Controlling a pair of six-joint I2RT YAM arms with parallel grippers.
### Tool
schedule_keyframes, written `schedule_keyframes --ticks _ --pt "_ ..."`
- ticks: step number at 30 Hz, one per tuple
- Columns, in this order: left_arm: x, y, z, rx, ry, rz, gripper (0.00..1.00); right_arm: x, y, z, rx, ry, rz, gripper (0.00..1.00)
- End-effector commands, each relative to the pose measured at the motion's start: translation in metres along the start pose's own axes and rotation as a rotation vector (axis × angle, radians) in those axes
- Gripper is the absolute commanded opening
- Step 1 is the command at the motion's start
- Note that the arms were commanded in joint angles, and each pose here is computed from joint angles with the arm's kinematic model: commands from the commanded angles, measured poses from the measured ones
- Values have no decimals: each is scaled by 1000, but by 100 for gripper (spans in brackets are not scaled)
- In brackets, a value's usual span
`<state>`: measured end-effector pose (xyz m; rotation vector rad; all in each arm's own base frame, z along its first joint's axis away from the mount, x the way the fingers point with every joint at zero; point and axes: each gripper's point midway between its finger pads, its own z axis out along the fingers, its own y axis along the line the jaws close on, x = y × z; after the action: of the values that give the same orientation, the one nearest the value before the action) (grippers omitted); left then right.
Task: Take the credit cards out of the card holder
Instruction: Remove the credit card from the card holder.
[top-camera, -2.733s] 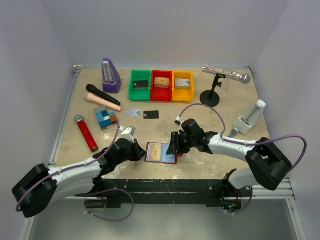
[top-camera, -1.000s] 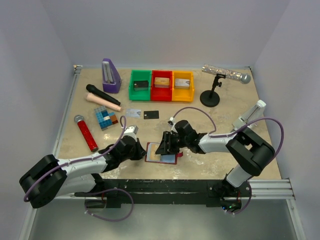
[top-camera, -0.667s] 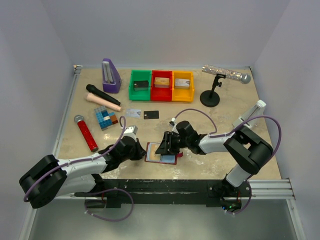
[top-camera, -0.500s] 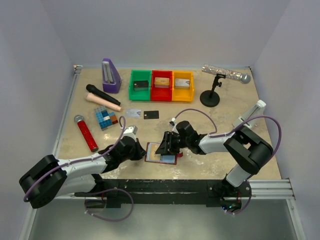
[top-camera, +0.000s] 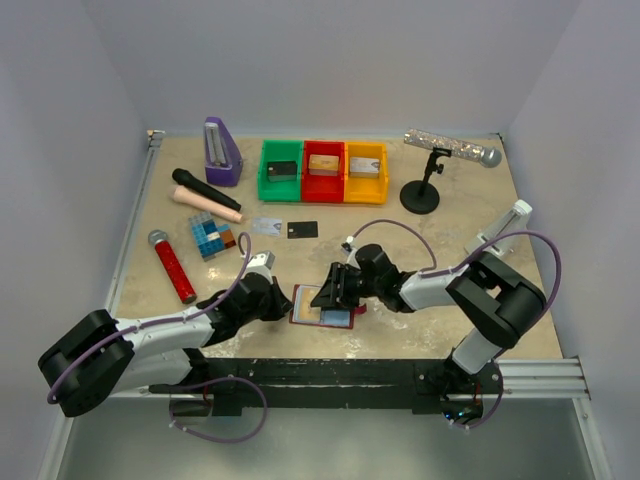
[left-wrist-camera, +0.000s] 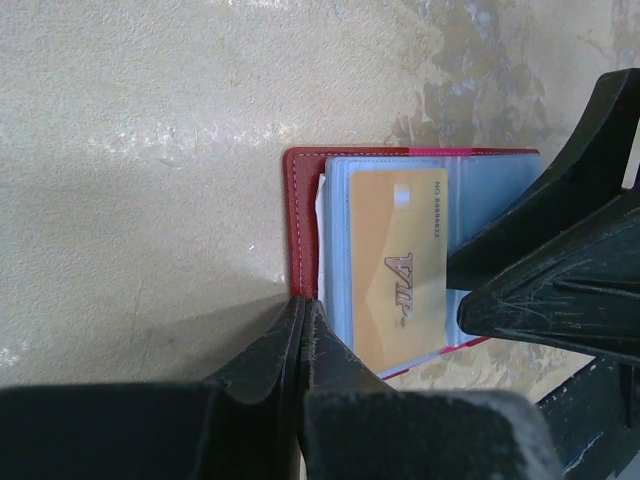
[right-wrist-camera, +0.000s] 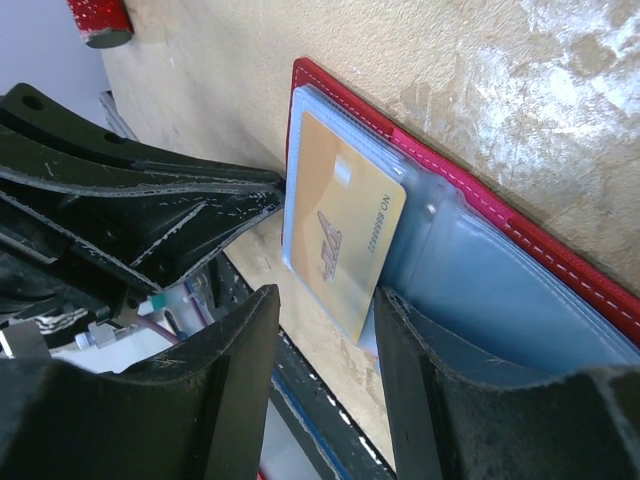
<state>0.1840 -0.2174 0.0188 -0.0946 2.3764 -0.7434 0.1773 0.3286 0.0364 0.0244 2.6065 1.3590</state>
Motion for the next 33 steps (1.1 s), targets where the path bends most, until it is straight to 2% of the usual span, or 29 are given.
schedule_keyframes --ticks 1,18,25,33 --pt "7 14 1 -38 4 -3 0 -10 16 0 -105 -44 16 48" --pt "13 18 3 -41 17 -15 0 -18 29 -6 -255 -105 36 47" --pt "15 17 4 -36 24 -17 0 -14 40 -4 -315 -61 14 45" --pt "15 12 6 -15 28 -20 0 -10 38 -1 -299 -26 12 45"
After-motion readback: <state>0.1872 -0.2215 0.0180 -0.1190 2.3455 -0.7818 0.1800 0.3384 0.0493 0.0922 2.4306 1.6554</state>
